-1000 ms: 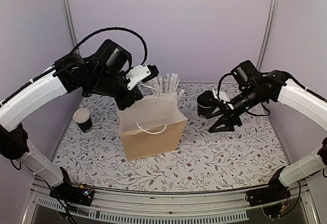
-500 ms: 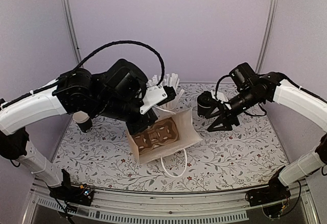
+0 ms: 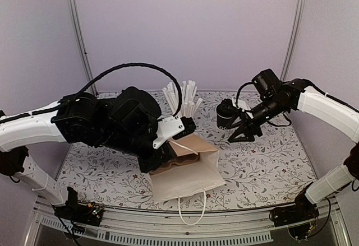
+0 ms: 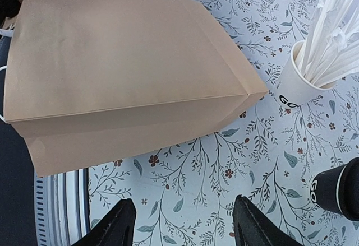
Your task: Pack the takeout coffee
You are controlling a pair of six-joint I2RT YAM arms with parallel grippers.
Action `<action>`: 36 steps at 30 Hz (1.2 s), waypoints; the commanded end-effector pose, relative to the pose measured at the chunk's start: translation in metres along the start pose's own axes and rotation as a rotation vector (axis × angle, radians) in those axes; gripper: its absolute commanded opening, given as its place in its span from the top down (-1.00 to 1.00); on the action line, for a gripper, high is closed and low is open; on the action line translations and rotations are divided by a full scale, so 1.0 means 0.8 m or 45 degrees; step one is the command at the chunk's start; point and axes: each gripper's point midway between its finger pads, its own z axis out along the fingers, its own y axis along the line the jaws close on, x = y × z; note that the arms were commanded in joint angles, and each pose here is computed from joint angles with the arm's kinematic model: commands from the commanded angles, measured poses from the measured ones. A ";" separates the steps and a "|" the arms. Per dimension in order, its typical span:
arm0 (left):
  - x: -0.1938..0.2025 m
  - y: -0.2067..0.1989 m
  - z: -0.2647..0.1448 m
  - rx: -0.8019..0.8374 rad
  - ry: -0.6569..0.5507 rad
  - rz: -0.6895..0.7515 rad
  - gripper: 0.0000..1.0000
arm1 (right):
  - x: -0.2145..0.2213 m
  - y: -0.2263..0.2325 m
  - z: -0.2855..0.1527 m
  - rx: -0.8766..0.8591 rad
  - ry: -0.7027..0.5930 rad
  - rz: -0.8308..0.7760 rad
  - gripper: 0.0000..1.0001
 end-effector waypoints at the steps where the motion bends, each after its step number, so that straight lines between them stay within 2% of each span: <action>1: -0.012 -0.005 -0.014 0.014 -0.082 -0.028 1.00 | -0.007 -0.005 -0.004 0.010 -0.016 0.009 -0.25; 6: -0.030 0.026 -0.042 -0.144 -0.165 0.008 0.98 | -0.009 -0.002 -0.006 0.004 -0.029 0.011 -0.25; 10: -0.034 0.081 -0.054 -0.351 -0.215 0.027 0.85 | -0.011 0.000 -0.007 -0.004 -0.039 0.008 -0.25; 14: -0.028 0.137 -0.058 -0.461 -0.232 -0.052 0.75 | -0.013 -0.002 -0.009 0.007 -0.044 0.013 -0.24; 17: -0.026 0.158 -0.056 -0.496 -0.229 -0.072 0.67 | -0.017 -0.026 -0.024 0.099 -0.071 0.043 -0.24; 21: -0.028 0.176 -0.055 -0.516 -0.229 -0.086 0.57 | -0.014 -0.091 -0.055 0.257 -0.095 0.209 -0.27; 25: -0.033 0.182 -0.060 -0.520 -0.247 -0.107 0.22 | 0.010 -0.156 -0.054 0.393 -0.009 0.355 -0.35; 30: -0.041 0.176 -0.082 -0.474 -0.310 -0.157 -0.24 | 0.022 -0.208 -0.044 0.484 0.084 0.431 -0.48; 36: -0.037 0.163 -0.143 -0.423 -0.486 -0.203 -0.61 | 0.031 -0.246 -0.029 0.527 0.135 0.461 -0.61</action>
